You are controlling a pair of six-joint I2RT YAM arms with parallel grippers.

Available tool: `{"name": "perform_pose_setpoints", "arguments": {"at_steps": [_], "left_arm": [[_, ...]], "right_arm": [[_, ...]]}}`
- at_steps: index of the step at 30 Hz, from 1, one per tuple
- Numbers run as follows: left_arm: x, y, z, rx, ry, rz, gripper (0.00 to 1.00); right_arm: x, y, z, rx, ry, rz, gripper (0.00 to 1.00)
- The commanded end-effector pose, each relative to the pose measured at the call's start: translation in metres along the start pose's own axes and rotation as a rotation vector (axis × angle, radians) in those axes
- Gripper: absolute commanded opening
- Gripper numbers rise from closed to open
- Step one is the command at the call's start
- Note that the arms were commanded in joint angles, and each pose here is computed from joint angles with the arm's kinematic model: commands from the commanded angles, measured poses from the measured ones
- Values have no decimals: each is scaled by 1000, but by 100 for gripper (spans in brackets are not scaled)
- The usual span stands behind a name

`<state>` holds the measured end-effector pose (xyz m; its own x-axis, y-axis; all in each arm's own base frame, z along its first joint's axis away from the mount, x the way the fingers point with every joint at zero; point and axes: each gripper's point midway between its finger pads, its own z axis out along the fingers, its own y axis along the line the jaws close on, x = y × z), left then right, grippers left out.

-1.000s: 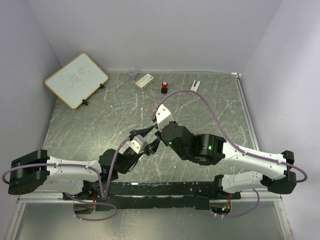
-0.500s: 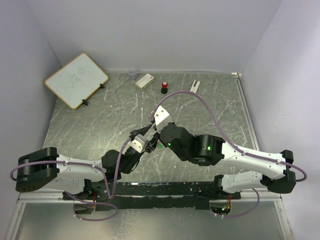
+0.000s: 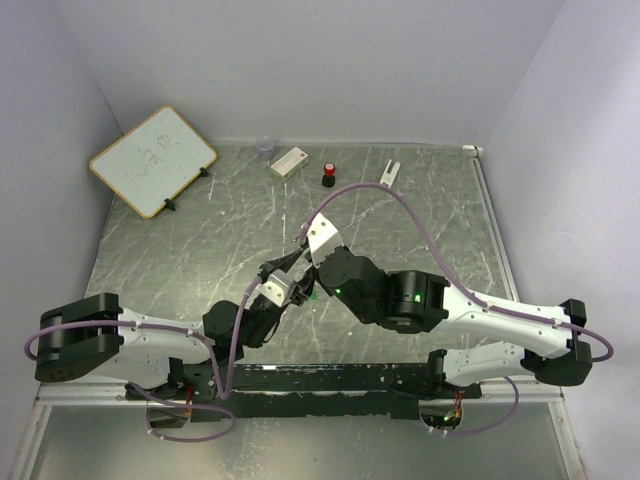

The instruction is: Remove the keys from the keyring

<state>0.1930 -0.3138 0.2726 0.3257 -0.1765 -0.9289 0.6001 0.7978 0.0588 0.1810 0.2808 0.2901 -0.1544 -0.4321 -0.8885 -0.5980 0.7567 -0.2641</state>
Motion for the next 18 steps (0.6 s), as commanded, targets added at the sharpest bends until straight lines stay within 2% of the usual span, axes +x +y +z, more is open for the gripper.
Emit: {"name": "perform_pose_setpoints", "arguments": {"at_steps": [1,13,16,18], "left_arm": [[-13,5,1,-36,-58,-33,54],[-17,4,1,-40,-87,-17,52],[-18,3,1,-35,-94,-8,46],[-19,1,1,-26,-96,2,39]], "right_arm": [[-4,8,1,-14,-12,10,0],[-4,12,1,-19,-7,0,0],[-4,12,1,-20,-9,0,0],[-4,12,1,-20,-8,2,0]]}}
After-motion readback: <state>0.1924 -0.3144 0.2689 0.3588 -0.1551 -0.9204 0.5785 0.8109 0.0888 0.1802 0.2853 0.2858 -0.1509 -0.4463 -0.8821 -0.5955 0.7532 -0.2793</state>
